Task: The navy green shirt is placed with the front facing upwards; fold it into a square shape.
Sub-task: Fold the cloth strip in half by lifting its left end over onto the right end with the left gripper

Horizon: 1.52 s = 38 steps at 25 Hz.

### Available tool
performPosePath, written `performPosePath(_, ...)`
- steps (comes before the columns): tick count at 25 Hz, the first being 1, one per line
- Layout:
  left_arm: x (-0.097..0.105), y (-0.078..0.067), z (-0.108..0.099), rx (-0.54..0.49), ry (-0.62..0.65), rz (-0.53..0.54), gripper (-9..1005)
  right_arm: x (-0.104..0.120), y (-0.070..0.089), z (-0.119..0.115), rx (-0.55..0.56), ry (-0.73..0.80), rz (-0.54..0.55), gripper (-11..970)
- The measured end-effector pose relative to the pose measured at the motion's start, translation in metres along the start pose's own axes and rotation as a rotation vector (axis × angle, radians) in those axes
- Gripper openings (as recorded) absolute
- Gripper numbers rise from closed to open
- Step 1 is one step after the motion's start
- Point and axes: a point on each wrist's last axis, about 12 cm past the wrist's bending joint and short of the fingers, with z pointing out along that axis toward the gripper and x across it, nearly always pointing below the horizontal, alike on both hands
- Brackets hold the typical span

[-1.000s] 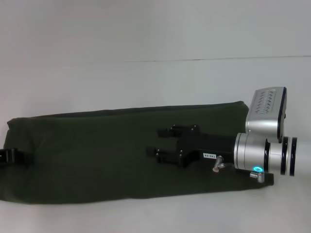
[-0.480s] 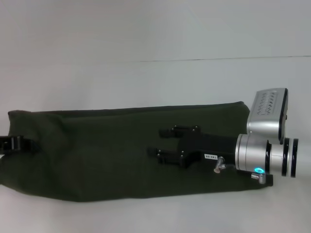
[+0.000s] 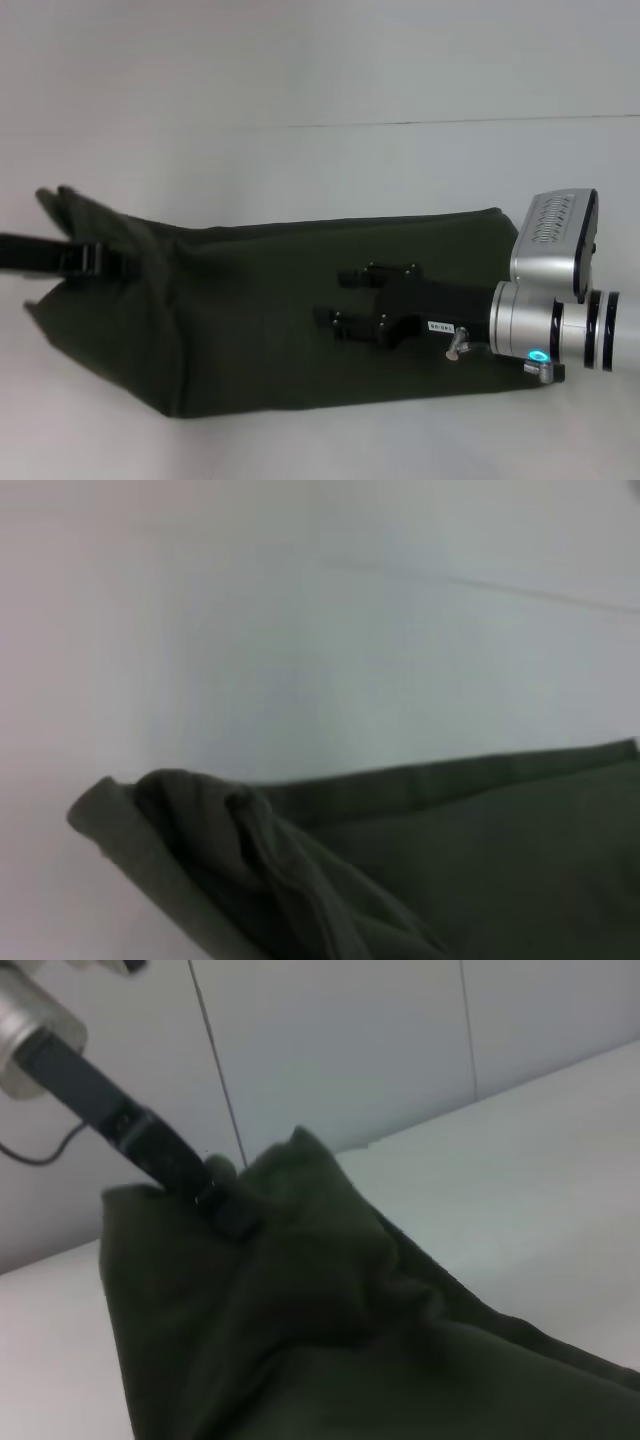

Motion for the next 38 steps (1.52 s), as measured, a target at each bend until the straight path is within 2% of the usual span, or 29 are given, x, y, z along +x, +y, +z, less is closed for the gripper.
performPosePath(9,-0.018,-0.027,-0.012,0.175,-0.097,0.036,100,-0.002,0.003,0.006,-0.011,0.004,-0.013,696)
performPosePath(19,-0.02,-0.041,-0.017,0.316,-0.152,0.032,100,-0.004,0.003,0.014,-0.001,0.025,-0.025,696)
performPosePath(29,-0.021,-0.048,-0.013,0.36,-0.146,0.047,99,-0.004,-0.001,0.022,0.053,0.048,-0.036,696)
performPosePath(38,-0.021,-0.052,-0.009,0.384,-0.138,0.06,99,-0.017,-0.017,0.026,0.175,0.004,-0.016,695)
